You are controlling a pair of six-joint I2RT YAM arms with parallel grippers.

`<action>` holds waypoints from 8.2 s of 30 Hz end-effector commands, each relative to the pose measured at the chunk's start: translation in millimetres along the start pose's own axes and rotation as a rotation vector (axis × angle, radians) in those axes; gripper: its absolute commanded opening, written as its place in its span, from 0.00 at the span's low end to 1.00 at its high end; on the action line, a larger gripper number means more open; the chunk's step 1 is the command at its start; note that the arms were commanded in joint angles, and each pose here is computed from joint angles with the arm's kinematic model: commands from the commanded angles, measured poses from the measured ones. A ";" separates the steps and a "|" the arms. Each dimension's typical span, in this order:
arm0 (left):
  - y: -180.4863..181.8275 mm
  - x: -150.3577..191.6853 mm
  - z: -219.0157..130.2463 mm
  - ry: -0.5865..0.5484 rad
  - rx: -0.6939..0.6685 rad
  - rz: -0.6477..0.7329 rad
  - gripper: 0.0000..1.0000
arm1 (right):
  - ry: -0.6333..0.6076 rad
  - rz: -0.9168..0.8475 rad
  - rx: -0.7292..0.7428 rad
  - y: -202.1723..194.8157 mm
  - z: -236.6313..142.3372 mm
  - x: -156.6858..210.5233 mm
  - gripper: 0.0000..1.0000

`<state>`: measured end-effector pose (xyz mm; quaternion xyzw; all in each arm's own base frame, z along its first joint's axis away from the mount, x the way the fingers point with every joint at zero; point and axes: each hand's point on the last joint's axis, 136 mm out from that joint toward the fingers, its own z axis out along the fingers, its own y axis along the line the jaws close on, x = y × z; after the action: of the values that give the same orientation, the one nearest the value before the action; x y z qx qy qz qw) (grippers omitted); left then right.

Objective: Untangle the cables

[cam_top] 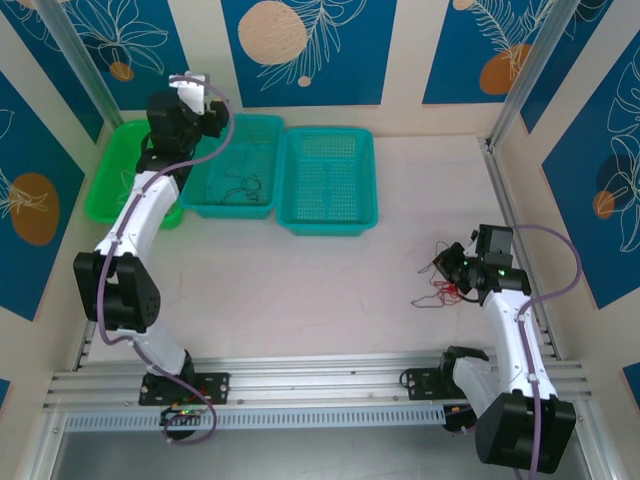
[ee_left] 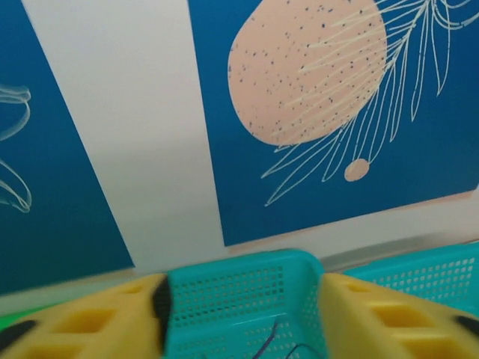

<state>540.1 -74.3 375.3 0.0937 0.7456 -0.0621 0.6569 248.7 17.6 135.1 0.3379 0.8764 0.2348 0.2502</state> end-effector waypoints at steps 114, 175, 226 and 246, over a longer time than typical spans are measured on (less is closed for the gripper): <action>-98.1 -69.4 -74.4 -0.148 0.284 -0.011 0.00 | 0.018 -0.352 -0.493 161.6 -89.4 54.2 0.65; -230.1 78.1 -214.5 0.106 0.738 -0.145 0.74 | 0.226 0.183 0.314 -64.4 77.2 53.9 0.65; -312.3 116.0 -220.2 0.381 1.102 -0.386 0.00 | 0.223 -0.538 -0.657 245.0 -52.4 112.8 0.00; -271.5 128.0 -219.1 0.340 0.890 -0.313 0.00 | -0.051 0.064 -0.133 45.6 -33.3 9.1 0.06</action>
<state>251.9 -286.3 275.8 0.2585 0.7441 -0.4610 0.4086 248.9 41.6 179.6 0.3582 0.8419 0.2758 0.2947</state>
